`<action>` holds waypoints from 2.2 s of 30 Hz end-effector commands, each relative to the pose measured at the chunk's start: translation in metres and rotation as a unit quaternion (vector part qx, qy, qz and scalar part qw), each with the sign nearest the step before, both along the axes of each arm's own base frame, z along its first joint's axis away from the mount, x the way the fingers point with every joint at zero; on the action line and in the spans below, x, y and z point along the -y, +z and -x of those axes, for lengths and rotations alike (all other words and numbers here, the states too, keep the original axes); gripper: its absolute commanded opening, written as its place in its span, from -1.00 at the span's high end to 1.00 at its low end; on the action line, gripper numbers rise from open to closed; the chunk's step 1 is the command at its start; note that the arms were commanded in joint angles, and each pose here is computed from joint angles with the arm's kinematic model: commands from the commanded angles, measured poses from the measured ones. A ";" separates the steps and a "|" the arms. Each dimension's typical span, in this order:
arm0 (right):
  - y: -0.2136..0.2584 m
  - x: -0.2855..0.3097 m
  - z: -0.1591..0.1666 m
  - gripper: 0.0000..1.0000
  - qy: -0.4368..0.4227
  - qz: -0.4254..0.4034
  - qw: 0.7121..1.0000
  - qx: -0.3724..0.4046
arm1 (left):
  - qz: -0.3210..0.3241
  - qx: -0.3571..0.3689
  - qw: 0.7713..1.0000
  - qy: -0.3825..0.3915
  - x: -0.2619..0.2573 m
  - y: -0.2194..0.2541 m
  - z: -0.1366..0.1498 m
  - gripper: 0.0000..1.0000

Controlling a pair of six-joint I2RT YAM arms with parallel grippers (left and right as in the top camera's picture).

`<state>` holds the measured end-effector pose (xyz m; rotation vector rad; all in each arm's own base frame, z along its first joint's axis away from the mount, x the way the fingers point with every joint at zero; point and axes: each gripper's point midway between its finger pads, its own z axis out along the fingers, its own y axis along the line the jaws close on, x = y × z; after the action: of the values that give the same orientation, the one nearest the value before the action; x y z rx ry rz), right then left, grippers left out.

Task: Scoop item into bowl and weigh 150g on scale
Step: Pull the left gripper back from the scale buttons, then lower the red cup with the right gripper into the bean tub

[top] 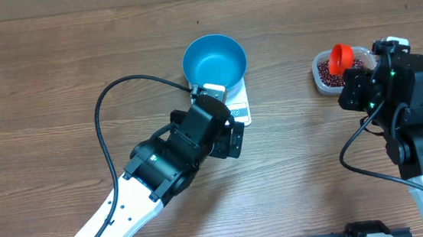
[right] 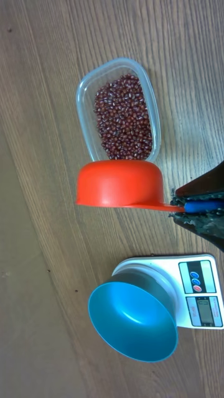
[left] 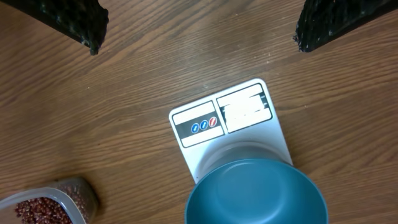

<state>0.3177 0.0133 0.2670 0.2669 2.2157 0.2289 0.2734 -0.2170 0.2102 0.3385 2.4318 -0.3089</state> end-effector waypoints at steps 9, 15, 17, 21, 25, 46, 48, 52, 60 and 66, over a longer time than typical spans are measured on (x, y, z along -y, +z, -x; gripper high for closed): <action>0.014 0.000 -0.002 0.93 0.000 0.000 1.000 0.019 | -0.003 -0.018 1.000 0.009 0.002 -0.010 0.000 -0.99; 0.006 0.002 0.004 0.93 -0.003 0.002 1.000 -0.001 | -0.013 -0.028 0.995 0.093 -0.020 -0.016 -0.002 -0.99; 0.007 0.004 0.003 0.93 -0.009 0.007 1.000 0.000 | -0.015 -0.028 0.995 0.094 -0.021 -0.016 -0.002 -0.99; 0.010 0.011 0.001 0.93 -0.026 0.019 0.999 0.009 | -0.013 -0.027 0.995 0.094 -0.020 -0.015 -0.002 -1.00; 0.012 0.019 -0.002 0.93 -0.044 0.033 0.998 0.014 | -0.014 -0.028 0.995 0.094 -0.020 -0.016 -0.002 -0.99; -0.039 0.105 -0.080 0.93 0.023 0.050 0.985 -0.163 | -0.015 -0.029 0.995 0.093 -0.021 -0.016 -0.001 -0.99; -0.048 0.106 -0.084 0.93 0.026 0.047 0.983 -0.173 | -0.015 -0.029 0.995 0.093 -0.021 -0.016 -0.001 -0.99; -0.067 0.109 -0.091 0.93 0.036 0.049 0.980 -0.190 | -0.015 -0.029 0.995 0.093 -0.021 -0.016 -0.001 -0.99; -0.106 0.110 -0.096 0.93 0.041 0.032 0.970 -0.236 | -0.015 -0.029 0.995 0.093 -0.021 -0.016 -0.001 -0.99; -0.120 0.110 -0.094 0.93 0.042 0.027 0.967 -0.249 | -0.015 -0.029 0.995 0.093 -0.021 -0.016 -0.001 -0.99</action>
<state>0.4091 -0.0961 0.1460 0.2289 2.7454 0.1541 0.2734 -0.1966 0.1938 0.1324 2.5083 -0.2076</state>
